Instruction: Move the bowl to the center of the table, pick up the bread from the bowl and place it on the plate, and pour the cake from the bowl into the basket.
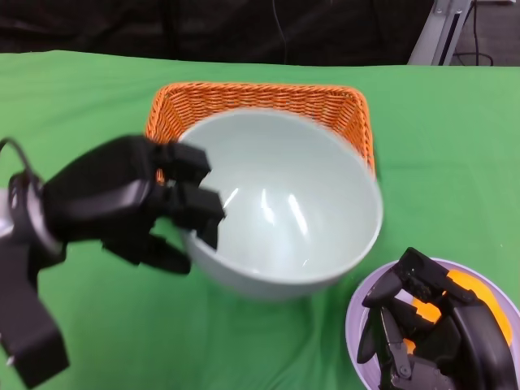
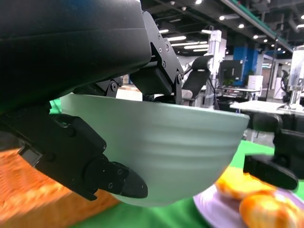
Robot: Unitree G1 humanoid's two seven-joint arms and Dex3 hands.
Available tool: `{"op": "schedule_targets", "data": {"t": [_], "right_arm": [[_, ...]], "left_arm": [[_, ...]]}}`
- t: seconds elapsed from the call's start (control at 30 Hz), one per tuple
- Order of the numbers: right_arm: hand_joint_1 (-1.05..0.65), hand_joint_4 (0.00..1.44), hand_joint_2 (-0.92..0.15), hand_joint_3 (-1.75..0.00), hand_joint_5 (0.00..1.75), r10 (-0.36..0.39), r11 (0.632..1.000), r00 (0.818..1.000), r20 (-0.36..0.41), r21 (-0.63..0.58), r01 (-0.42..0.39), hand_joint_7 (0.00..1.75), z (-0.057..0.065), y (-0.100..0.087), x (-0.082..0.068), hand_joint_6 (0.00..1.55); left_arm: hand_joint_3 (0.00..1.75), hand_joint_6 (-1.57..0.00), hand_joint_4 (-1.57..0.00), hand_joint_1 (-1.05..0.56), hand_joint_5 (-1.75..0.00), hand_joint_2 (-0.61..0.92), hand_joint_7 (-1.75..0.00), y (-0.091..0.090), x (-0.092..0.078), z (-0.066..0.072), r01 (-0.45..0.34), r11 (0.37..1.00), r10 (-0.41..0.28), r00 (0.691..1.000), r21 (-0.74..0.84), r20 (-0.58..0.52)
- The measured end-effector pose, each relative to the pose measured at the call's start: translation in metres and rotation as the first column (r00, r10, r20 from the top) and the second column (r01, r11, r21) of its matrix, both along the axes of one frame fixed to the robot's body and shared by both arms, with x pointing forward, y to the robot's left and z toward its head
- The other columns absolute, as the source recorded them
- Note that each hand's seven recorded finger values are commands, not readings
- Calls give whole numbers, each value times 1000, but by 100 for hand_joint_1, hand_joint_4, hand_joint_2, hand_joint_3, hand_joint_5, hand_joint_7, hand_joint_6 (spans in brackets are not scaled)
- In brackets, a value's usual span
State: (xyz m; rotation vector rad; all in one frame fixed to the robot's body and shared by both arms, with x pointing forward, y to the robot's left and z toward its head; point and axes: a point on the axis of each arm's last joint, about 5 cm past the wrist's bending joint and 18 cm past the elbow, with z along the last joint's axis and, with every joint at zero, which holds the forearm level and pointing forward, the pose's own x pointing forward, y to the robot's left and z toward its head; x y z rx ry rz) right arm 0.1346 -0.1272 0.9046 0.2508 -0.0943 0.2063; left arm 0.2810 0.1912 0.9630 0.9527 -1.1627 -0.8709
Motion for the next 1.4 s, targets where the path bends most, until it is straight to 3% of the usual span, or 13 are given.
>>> {"op": "schedule_targets", "data": {"t": [0.1, 0.2, 0.3, 0.5, 0.7, 0.9, 0.93, 1.03, 1.1, 1.17, 1.2, 1.23, 1.4], "right_arm": [[-16, 77, -48, -130, 175, 0, 1000, 1000, 1, -2, 0, 161, 0, 0, 0, 59], [-15, 77, -48, -131, 175, 0, 1000, 1000, 2, -2, 0, 161, 0, 0, 0, 59], [-15, 77, -48, -131, 175, 1, 1000, 1000, 2, -3, -1, 161, 0, 0, 0, 59], [-15, 77, -49, -130, 175, 2, 1000, 1000, 3, -2, -2, 160, 0, 0, 1, 59], [-15, 77, -49, -129, 175, 3, 1000, 1000, 2, -3, -3, 161, 0, 0, 0, 59], [-15, 76, -49, -129, 175, 4, 1000, 1000, 0, -3, -4, 161, 0, 0, 0, 59], [-15, 76, -49, -129, 175, 4, 1000, 1000, 0, -3, -4, 161, 0, 0, 0, 59], [-16, 77, -49, -129, 175, 4, 1000, 1000, 1, -4, -4, 161, 0, 0, 1, 59], [-15, 77, -49, -129, 175, 4, 1000, 1000, 1, -5, -4, 161, 0, 0, 1, 59], [-15, 76, -50, -129, 175, 4, 1000, 1000, -1, -5, -4, 160, 0, 0, 1, 58], [-15, 76, -50, -129, 175, 5, 1000, 1000, -5, -5, -5, 160, 0, 0, 1, 58], [-15, 76, -49, -128, 175, 6, 1000, 1000, -7, -4, -6, 161, 0, 0, 1, 59], [-15, 75, -50, -129, 175, 6, 1000, 1000, -5, -14, -6, 160, 0, 0, 1, 58]], "left_arm": [[6, -72, -74, -18, -175, 86, -146, 9, -7, -12, -25, 999, 26, 999, 29, -35], [3, -80, -76, -18, -172, 84, -130, 16, -13, -23, -52, 997, 56, 996, 60, -65], [2, -64, -76, -16, -174, 86, -157, 21, -18, -34, -78, 991, 88, 992, 105, -91], [2, -55, -77, -13, -175, 88, -174, 24, -26, -61, -132, 978, 148, 985, 165, -90], [3, -57, -73, -13, -175, 90, -165, 28, -28, -84, -167, 962, 181, 982, 214, -48], [4, -62, -70, -18, -169, 92, -147, 31, -26, -90, -194, 943, 214, 976, 272, -44], [4, -66, -73, -19, -161, 92, -133, 30, -26, -90, -197, 942, 217, 975, 273, -44], [1, -101, -87, -26, -112, 92, -39, 28, -27, -91, -193, 946, 217, 974, 261, -67], [2, -100, -87, -38, -70, 92, -13, 27, -28, -90, -172, 951, 203, 974, 256, -100], [5, -84, -77, -60, -28, 92, -3, 26, -28, -86, -132, 955, 175, 973, 265, -149], [6, -80, -74, -65, -20, 92, -1, 27, -27, -82, -108, 955, 159, 973, 278, -168], [9, -62, -57, -83, -9, 92, -1, 28, -26, -78, -90, 953, 149, 971, 289, -189], [27, -18, -9, -104, 0, 92, 0, 36, -26, -64, 16, 948, 105, 927, 317, -360]]}}
